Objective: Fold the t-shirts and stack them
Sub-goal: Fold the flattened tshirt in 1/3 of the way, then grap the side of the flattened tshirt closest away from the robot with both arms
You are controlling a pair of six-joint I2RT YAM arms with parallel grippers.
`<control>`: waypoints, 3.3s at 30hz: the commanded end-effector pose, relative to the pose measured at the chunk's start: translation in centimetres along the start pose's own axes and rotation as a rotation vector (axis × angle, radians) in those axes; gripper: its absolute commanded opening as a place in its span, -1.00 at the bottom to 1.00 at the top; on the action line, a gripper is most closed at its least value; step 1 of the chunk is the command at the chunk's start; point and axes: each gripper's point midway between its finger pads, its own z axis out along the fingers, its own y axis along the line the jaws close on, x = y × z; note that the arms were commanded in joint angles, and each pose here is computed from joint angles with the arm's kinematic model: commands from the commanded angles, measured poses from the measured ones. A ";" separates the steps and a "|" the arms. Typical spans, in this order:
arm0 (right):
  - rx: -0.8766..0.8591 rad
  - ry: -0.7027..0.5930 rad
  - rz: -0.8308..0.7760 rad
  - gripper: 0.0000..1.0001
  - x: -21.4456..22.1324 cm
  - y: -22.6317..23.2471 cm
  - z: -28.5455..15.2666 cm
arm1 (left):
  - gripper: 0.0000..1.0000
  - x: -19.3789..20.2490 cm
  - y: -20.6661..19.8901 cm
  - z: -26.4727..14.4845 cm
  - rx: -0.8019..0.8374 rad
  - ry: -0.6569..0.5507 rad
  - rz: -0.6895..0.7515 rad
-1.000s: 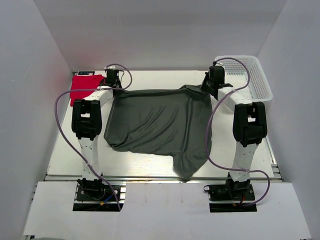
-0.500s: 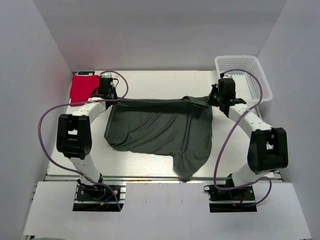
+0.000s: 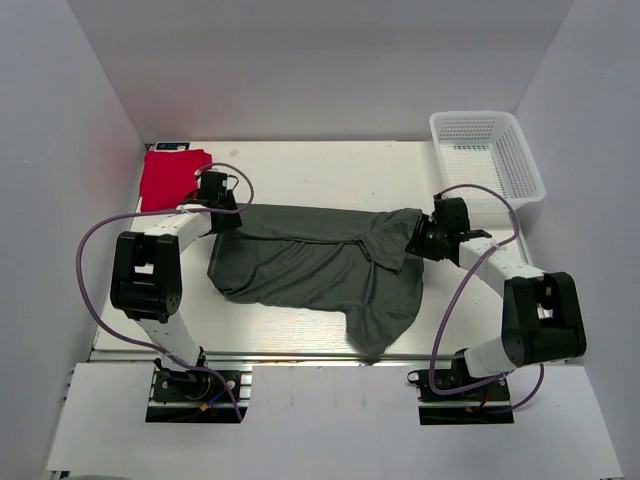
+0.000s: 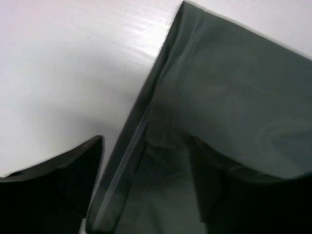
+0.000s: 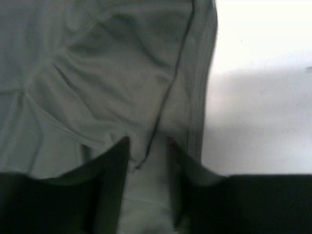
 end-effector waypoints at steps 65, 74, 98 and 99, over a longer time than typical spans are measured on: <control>-0.337 -0.070 -0.183 0.79 -1.3 7.8 -5.4 | 1.00 3.4 0.8 -9.2 0.149 -0.009 -0.195; -0.364 0.079 -0.162 0.79 6.2 5.7 -7.2 | 1.00 7.5 1.3 -9.7 0.217 -0.010 -0.204; -0.319 0.137 -0.141 0.79 8.5 4.1 -7.0 | -1.00 5.4 -2.0 -6.4 0.320 -0.030 -0.159; -0.319 0.136 -0.140 0.79 8.5 4.1 -6.9 | -1.00 4.5 -2.2 -6.6 0.327 -0.051 -0.145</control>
